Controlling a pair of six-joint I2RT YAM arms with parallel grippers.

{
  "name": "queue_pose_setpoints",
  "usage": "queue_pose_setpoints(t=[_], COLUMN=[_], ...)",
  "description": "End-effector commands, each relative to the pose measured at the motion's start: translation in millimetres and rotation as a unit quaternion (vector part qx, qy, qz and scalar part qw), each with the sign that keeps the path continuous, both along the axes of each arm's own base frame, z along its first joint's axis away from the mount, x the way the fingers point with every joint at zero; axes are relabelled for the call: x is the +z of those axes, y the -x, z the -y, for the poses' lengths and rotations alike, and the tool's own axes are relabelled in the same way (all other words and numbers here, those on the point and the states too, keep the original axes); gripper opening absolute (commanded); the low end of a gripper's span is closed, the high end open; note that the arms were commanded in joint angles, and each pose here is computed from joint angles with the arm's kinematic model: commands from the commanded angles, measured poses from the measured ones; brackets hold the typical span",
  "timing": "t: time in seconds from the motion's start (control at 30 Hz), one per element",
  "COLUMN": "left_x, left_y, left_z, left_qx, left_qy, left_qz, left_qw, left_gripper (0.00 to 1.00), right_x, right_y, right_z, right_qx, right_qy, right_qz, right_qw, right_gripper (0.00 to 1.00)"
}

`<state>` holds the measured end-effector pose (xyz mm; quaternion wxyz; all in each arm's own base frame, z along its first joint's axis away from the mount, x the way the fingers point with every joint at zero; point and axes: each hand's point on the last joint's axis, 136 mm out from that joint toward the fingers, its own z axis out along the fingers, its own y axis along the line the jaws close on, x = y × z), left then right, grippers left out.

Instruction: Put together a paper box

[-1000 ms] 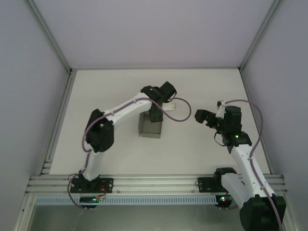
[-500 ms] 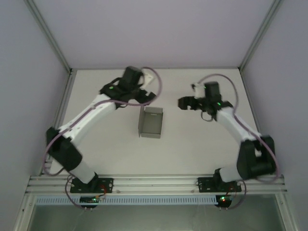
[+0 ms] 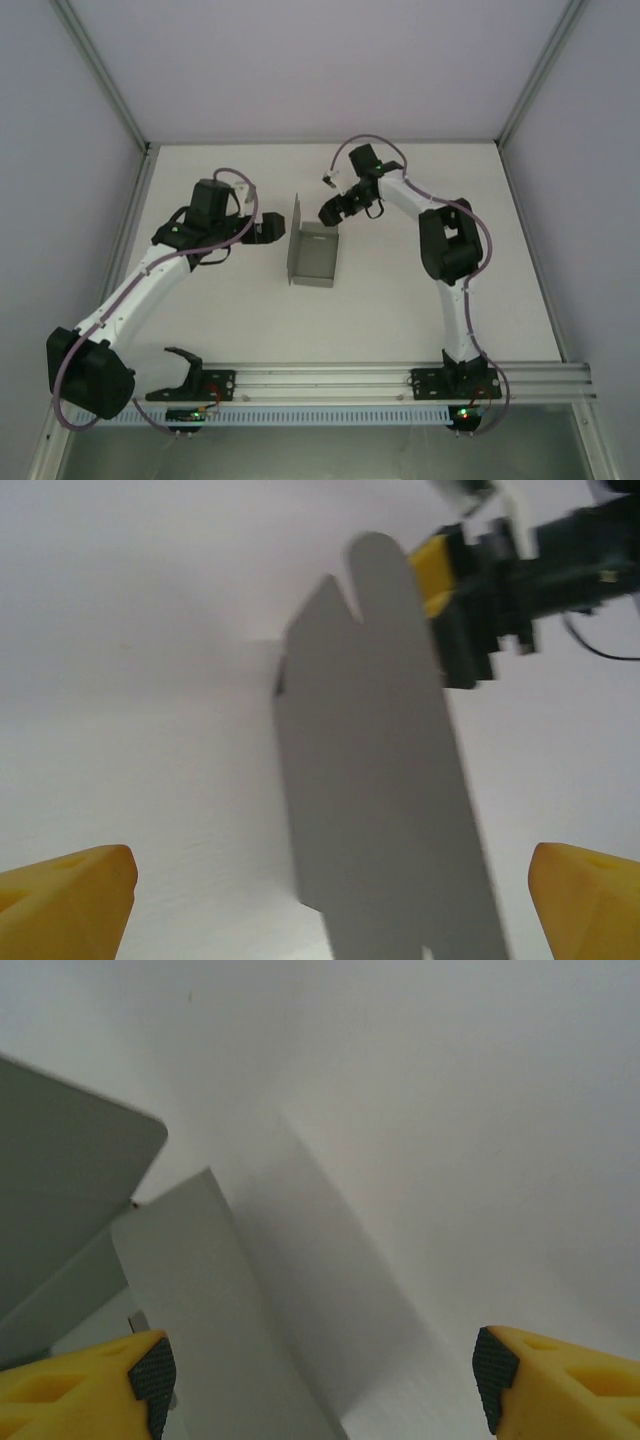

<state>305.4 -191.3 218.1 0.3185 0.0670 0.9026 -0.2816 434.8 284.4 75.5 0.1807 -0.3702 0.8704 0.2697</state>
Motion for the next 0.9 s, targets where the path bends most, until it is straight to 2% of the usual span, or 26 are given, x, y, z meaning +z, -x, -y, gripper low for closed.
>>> queue_pose_setpoints(t=[0.0, 0.03, 0.17, 0.27, 0.4, 0.53, 0.63, 0.73, 0.8, 0.83, 0.87], left_x=[25, 20, -9, -24, -45, -52, -44, -30, -22, 0, -15], left_y=[5, 5, -2, 3, -6, -15, -19, -25, -30, -44, -31], left_z=[39, 43, 26, 37, 35, 42, 56, 66, 69, 85, 74], left_qx=[-0.064, -0.072, -0.027, -0.050, -0.036, -0.062, -0.089, -0.104, -0.098, -0.073, -0.088], left_qy=[0.033, 0.012, -0.114, -0.171, -0.248, -0.276, -0.283, -0.330, -0.357, -0.324, -0.359], left_qz=[0.012, 0.003, -0.039, -0.033, -0.041, -0.028, 0.011, 0.090, 0.141, 0.199, 0.179], left_qw=[0.997, 0.997, 0.992, 0.983, 0.967, 0.959, 0.955, 0.934, 0.918, 0.922, 0.912], left_gripper=[1.00, 1.00, 0.98, 0.95, 0.66, 0.34, 0.17, 0.00, 0.00, 0.00, 0.00], right_x=[-1, 1, 14, 23, 31, 36, 36, 40, 49, 54, 60], right_y=[17, 14, -3, -6, 0, 12, 21, 30, 35, 37, 39], right_z=[-6, -3, 19, 39, 61, 75, 80, 79, 77, 77, 77], right_qx=[0.018, 0.001, -0.091, -0.139, -0.173, -0.181, -0.180, -0.175, -0.168, -0.167, -0.166], right_qy=[0.009, 0.008, -0.003, -0.017, -0.035, -0.011, -0.001, -0.005, -0.022, -0.032, -0.047], right_qz=[-0.028, -0.027, -0.007, -0.009, -0.011, -0.004, -0.001, -0.011, -0.018, -0.017, -0.019], right_qw=[0.999, 1.000, 0.996, 0.990, 0.984, 0.983, 0.984, 0.984, 0.985, 0.985, 0.985], right_gripper=[0.81, 0.81, 0.83, 0.84, 0.84, 0.85, 0.86, 0.86, 0.85, 0.85, 0.84])
